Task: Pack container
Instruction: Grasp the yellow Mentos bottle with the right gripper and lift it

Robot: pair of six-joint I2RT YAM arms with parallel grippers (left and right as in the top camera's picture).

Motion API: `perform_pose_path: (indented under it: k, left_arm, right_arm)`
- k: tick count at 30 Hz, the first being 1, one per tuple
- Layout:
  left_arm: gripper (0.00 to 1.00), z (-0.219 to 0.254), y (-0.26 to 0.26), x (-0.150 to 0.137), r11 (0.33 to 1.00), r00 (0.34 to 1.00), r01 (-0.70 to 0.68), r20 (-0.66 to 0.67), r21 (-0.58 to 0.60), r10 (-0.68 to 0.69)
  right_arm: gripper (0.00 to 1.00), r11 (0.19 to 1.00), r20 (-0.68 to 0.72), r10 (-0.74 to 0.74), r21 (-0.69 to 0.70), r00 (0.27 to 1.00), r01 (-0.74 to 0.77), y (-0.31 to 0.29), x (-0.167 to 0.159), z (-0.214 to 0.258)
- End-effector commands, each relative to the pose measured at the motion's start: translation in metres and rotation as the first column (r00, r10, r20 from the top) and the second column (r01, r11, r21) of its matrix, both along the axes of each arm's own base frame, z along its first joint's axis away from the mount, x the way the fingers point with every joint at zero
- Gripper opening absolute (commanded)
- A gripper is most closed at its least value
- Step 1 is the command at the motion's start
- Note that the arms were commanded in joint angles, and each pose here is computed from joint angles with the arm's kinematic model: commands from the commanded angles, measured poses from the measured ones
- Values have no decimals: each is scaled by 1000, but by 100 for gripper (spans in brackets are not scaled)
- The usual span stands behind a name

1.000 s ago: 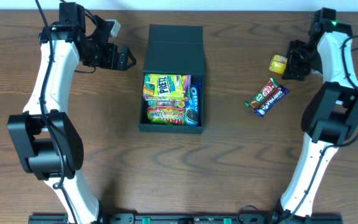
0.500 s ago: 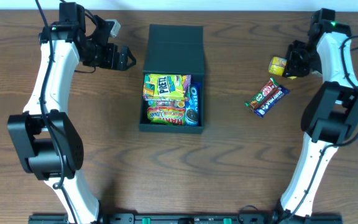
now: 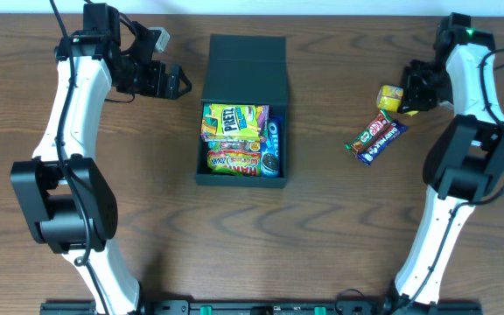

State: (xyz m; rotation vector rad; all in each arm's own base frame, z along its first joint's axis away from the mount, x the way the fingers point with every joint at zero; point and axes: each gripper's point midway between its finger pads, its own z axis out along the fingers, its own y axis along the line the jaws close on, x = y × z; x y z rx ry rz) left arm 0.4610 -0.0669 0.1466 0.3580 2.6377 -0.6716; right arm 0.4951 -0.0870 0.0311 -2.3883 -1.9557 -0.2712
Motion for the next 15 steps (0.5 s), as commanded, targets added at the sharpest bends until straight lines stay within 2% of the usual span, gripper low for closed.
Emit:
perform_pose_path:
  k: [1, 9, 15]
  left_arm:
    - [95, 16, 0, 4, 1000, 999, 8, 49, 11, -9]
    - [95, 17, 0, 5, 1000, 998, 7, 55, 11, -8]
    - [98, 18, 12, 8, 1000, 998, -19, 64, 11, 18]
  right_arm:
    - [2, 996, 64, 88, -33, 994, -86, 4, 14, 28]
    - [2, 952, 187, 303, -95, 934, -290, 57, 25, 113]
    - [2, 893, 151, 449, -63, 881, -445, 137, -3, 138]
